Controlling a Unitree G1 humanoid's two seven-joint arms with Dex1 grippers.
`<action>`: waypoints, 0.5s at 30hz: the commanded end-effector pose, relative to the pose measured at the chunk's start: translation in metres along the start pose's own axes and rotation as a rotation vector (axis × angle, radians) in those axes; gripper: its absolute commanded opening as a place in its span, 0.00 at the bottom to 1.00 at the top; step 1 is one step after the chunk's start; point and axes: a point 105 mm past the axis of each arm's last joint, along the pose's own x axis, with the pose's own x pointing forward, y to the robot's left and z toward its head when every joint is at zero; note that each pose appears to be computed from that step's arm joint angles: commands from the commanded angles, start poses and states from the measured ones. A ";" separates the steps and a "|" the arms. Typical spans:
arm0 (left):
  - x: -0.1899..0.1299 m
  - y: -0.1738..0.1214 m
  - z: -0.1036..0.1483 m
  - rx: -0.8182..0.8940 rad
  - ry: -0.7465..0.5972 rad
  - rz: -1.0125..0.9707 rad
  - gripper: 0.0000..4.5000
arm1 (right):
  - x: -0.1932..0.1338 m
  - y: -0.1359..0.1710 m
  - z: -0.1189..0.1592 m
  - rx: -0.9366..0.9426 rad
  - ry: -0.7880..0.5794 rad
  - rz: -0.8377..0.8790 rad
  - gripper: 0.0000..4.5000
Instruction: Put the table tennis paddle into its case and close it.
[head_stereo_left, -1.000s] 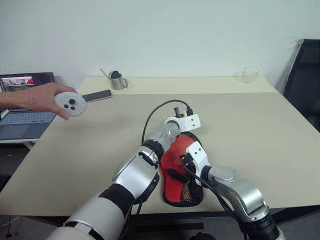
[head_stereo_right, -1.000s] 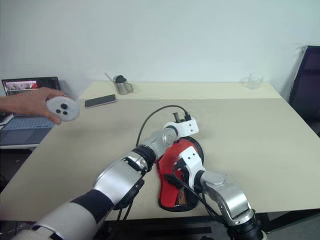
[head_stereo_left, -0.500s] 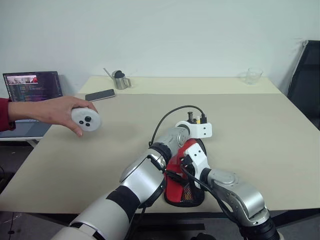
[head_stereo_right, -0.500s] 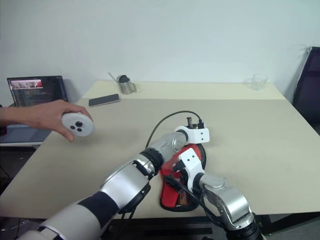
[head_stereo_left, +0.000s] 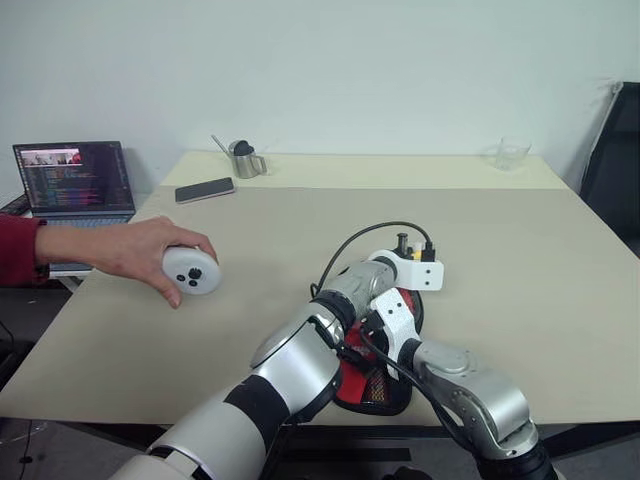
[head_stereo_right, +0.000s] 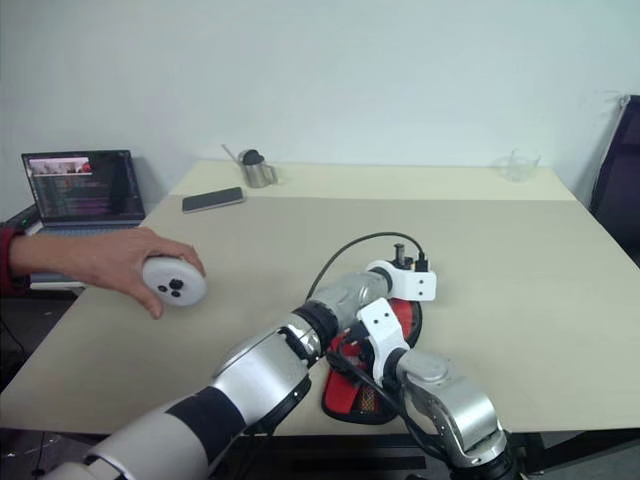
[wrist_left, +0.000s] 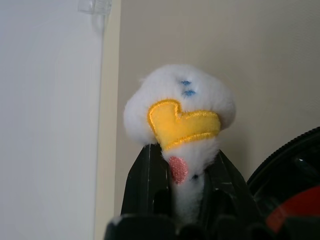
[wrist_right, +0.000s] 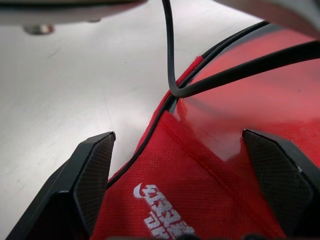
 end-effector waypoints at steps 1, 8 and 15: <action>0.003 0.001 0.026 -0.022 -0.070 -0.003 0.06 | 0.000 0.005 -0.005 0.028 0.018 0.013 1.00; -0.001 -0.025 -0.007 -0.149 0.047 -0.124 0.35 | 0.002 0.005 -0.004 0.031 0.013 0.021 1.00; -0.004 -0.025 -0.021 -0.121 0.076 -0.123 0.89 | 0.004 -0.002 -0.001 0.012 0.011 0.027 1.00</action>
